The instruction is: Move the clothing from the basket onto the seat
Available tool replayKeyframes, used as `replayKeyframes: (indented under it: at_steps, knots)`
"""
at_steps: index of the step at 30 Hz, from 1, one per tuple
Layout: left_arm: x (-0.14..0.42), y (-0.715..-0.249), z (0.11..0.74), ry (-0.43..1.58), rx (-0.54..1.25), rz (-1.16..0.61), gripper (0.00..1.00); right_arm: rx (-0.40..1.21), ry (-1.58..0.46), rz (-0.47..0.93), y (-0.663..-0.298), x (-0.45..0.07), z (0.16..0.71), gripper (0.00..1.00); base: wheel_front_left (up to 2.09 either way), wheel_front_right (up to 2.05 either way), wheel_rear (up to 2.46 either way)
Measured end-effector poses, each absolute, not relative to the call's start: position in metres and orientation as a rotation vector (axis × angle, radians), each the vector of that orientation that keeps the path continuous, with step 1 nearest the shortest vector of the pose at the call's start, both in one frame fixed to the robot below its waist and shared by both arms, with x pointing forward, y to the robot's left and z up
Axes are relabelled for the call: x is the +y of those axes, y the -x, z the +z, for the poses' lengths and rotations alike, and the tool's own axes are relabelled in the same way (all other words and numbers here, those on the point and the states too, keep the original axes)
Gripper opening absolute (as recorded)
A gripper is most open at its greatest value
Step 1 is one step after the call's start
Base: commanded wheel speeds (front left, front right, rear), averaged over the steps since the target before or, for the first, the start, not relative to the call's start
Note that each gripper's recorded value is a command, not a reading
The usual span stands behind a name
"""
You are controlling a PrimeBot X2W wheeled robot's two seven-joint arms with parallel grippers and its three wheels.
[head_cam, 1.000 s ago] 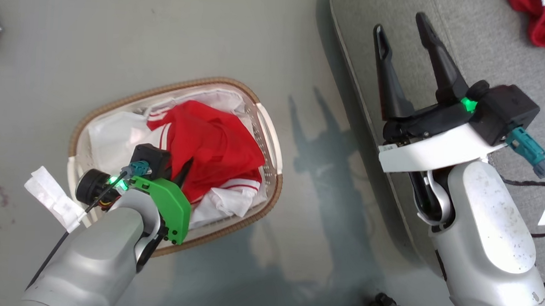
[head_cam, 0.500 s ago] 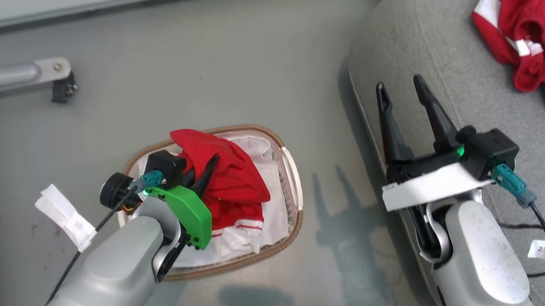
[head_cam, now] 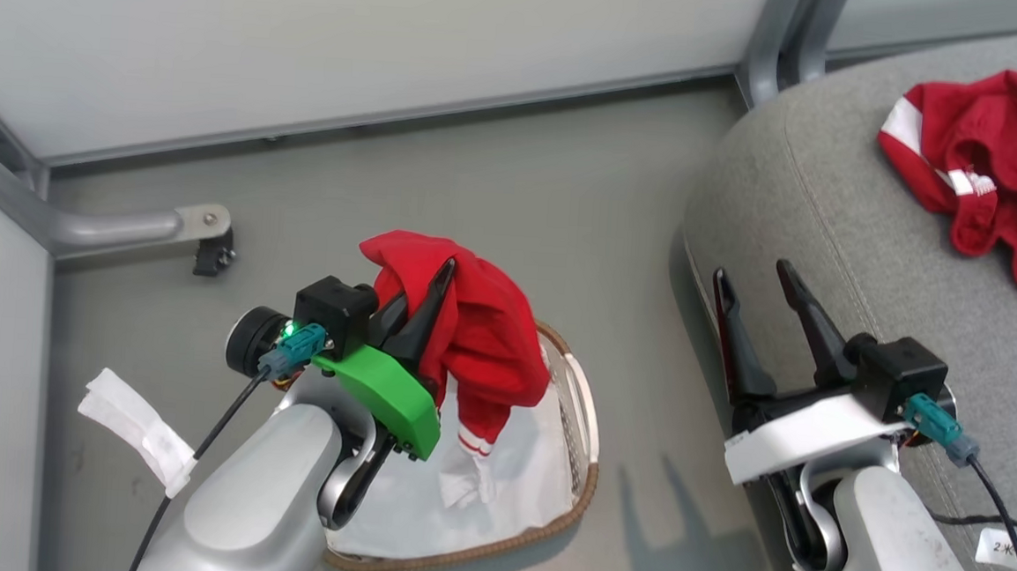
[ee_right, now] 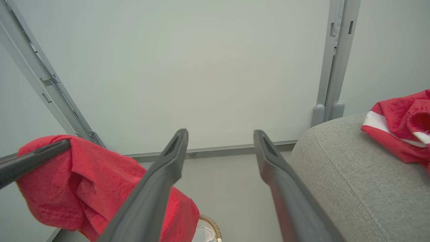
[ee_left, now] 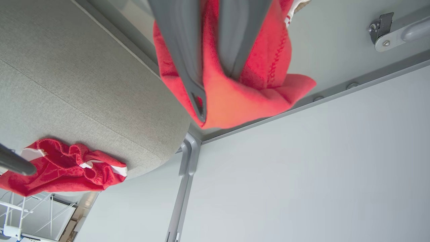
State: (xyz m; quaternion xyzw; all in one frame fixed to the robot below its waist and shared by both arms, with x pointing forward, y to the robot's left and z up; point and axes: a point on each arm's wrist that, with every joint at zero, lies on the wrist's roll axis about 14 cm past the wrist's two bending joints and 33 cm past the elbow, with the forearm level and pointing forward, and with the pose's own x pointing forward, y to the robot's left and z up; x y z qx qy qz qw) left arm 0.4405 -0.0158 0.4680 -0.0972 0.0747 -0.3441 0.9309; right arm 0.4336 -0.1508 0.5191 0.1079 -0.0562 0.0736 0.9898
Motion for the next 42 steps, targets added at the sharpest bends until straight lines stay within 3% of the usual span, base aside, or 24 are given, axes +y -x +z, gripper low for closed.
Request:
replayKeyframes:
  at_steps: [19, 28, 42]
  knots:
    - [-0.007, -0.412, 0.599, 0.240, -0.212, -0.676, 0.00, -0.110, -0.204, 0.245, -0.383, -0.119, 0.525, 1.00, 0.00, 0.00, 0.00]
    - [-0.007, -0.404, 0.613, 0.247, -0.257, -0.680, 0.00, -0.076, -0.173, 0.389, -0.373, -0.076, 0.517, 1.00, 0.00, 0.00, 0.00]
    - [-0.008, -0.394, 0.614, 0.260, -0.261, -0.680, 0.00, -0.133, -0.059, 0.620, -0.387, -0.006, 0.542, 1.00, 0.00, 0.00, 0.00]
